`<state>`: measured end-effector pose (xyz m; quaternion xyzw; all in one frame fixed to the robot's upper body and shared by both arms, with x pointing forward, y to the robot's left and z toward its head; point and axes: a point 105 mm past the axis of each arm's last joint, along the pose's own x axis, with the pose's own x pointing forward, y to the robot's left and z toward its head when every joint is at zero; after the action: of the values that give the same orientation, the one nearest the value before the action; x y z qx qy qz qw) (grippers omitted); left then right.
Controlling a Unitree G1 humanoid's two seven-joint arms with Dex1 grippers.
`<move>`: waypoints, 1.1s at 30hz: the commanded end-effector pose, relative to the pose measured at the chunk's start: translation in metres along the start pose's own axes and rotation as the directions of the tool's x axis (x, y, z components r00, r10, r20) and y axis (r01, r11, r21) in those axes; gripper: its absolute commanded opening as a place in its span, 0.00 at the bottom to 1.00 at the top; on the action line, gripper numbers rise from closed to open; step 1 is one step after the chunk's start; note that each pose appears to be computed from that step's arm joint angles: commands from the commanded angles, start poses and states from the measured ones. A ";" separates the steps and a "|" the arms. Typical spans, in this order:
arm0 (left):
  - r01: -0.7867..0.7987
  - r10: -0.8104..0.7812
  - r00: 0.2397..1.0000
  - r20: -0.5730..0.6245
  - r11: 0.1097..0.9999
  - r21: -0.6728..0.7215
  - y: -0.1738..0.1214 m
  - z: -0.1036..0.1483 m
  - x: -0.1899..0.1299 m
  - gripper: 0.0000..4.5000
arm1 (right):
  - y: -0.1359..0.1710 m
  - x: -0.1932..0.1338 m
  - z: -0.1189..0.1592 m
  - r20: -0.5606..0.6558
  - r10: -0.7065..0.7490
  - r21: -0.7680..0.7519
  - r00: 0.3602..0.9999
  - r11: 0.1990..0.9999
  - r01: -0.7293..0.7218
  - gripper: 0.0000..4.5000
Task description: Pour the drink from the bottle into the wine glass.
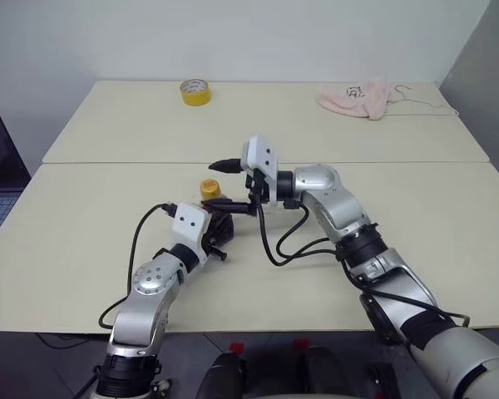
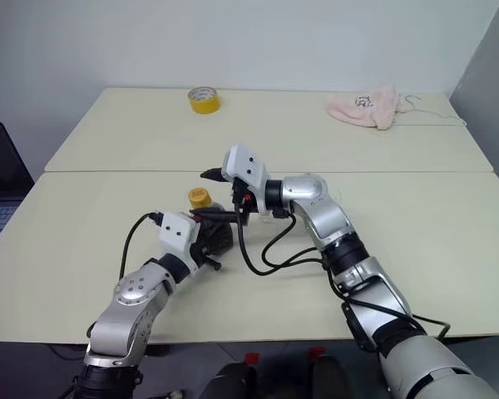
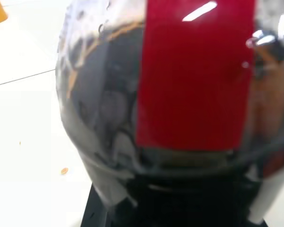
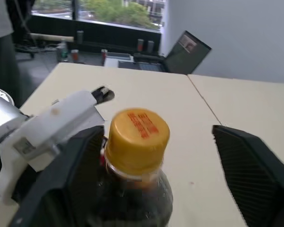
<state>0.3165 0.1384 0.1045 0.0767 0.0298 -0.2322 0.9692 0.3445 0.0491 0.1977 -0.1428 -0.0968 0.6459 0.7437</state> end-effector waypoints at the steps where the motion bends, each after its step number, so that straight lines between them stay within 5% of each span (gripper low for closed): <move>1: 0.016 -0.018 0.996 0.089 1.000 0.024 -0.008 0.023 -0.001 0.19 | 0.000 -0.006 0.029 0.088 -0.115 -0.016 0.990 0.993 0.117 0.90; 8: 0.004 -0.006 0.996 0.091 1.000 0.017 -0.008 0.023 0.000 0.19 | 0.008 -0.016 0.046 0.150 -0.302 0.066 0.941 0.953 0.295 0.90; 20: -0.090 0.087 0.990 0.112 0.996 0.024 0.001 0.026 0.003 0.19 | 0.032 -0.012 0.040 0.077 -0.322 0.048 0.944 0.947 0.319 0.90; 33: -0.148 0.143 0.983 0.117 0.988 0.039 0.005 0.024 0.001 0.19 | 0.022 -0.007 0.038 0.079 -0.392 0.096 0.917 0.918 0.384 0.90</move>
<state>0.3220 0.1393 0.1115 0.0835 0.0025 -0.1686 0.9821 0.3135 0.0477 0.2095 -0.0714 -0.1026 0.4951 0.8598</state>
